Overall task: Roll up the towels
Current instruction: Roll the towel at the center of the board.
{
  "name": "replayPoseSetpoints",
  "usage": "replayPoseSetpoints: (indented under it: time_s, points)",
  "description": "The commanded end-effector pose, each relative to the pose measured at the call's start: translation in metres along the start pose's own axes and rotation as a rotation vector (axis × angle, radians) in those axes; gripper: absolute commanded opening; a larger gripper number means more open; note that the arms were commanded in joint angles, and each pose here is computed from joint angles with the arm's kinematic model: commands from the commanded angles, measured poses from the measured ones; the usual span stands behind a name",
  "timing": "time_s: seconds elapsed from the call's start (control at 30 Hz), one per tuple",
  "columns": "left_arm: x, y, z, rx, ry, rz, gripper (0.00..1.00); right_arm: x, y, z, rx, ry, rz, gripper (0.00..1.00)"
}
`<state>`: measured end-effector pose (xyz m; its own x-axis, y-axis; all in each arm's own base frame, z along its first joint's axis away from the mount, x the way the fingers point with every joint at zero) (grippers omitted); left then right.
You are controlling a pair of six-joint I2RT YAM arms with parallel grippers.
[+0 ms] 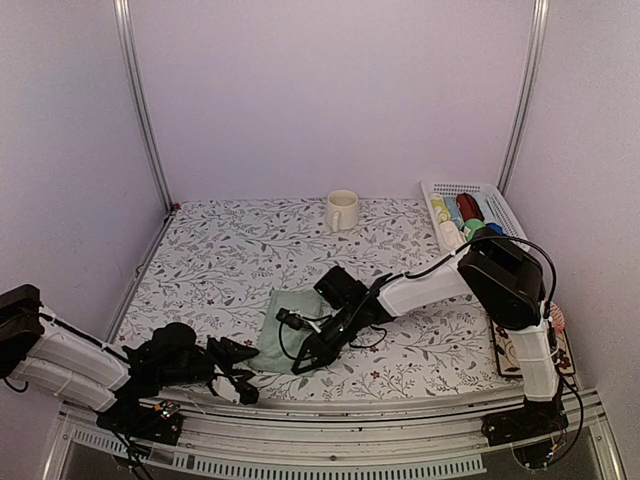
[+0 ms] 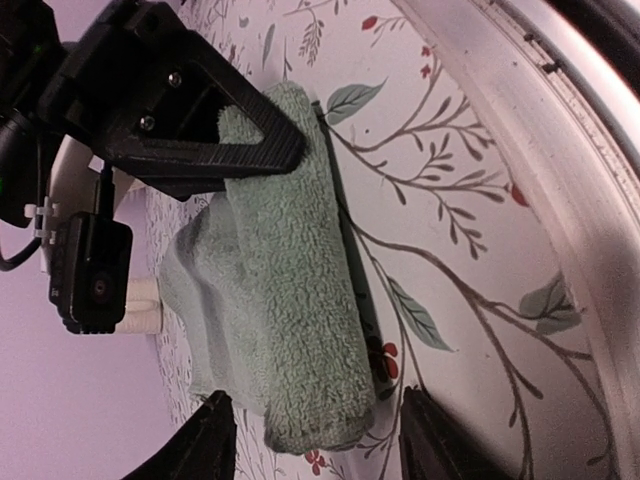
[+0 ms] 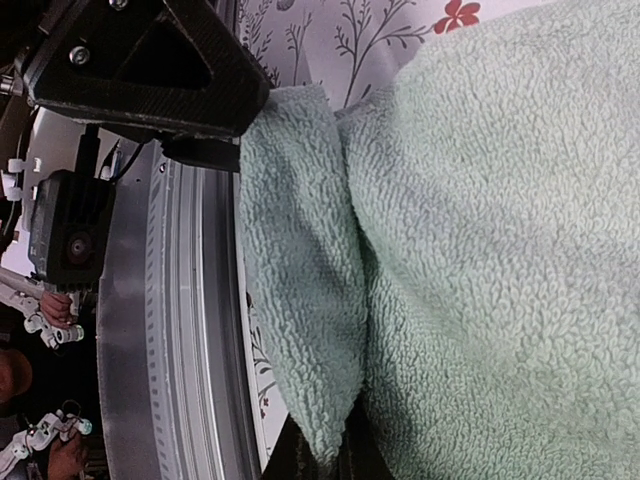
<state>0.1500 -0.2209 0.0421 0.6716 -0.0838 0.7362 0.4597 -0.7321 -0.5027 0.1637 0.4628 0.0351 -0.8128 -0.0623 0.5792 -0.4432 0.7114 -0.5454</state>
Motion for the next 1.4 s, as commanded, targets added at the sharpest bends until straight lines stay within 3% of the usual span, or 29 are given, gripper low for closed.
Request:
replayPoseSetpoints:
  time_s: [0.0,0.1,0.33,0.37,0.43,0.8,1.03,1.17,1.37]
  points:
    - [0.002,0.006,0.001,0.024,0.026,-0.029,0.55,0.0,0.003,0.009,0.006,0.053,-0.037,0.04]
    - [0.002,0.011,0.002,0.033,0.025,-0.038,0.49,-0.001,0.004,0.01,0.006,0.053,-0.035,0.04]
    - [-0.013,0.018,0.009,0.066,0.042,0.011,0.02,0.0,0.002,0.007,-0.003,0.047,-0.03,0.05]
    - [-0.016,0.018,0.01,0.07,0.041,0.026,0.0,-0.002,0.001,0.007,-0.004,0.047,-0.023,0.06]
    - [-0.019,0.019,0.011,0.077,0.029,0.048,0.0,-0.003,-0.001,0.006,-0.006,0.041,-0.008,0.08]
    - [-0.028,0.011,-0.007,0.049,-0.199,0.34,0.0,0.009,-0.042,-0.012,-0.032,-0.123,0.195,0.51]
    - [-0.032,0.011,-0.005,0.073,-0.293,0.44,0.0,0.015,-0.076,-0.015,-0.03,-0.282,0.449,0.61]
    - [-0.021,0.014,-0.005,0.093,-0.37,0.465,0.0,0.028,-0.071,-0.007,0.027,-0.502,0.617,0.68]
    - [-0.014,0.015,-0.004,0.11,-0.51,0.557,0.0,0.036,-0.062,-0.003,0.044,-0.746,0.81,0.69]
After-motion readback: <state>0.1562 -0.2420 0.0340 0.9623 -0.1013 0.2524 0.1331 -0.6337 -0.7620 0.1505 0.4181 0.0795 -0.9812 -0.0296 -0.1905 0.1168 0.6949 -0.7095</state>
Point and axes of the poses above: each gripper's point midway between its finger pads, its own y axis out along the fingers, its own x axis along the line the jaws close on, z = x × y, the point moved 2 cm from there along -y, back along the fingers, and after that the axes turned 14 degrees about -y, right-handed, at the moved point
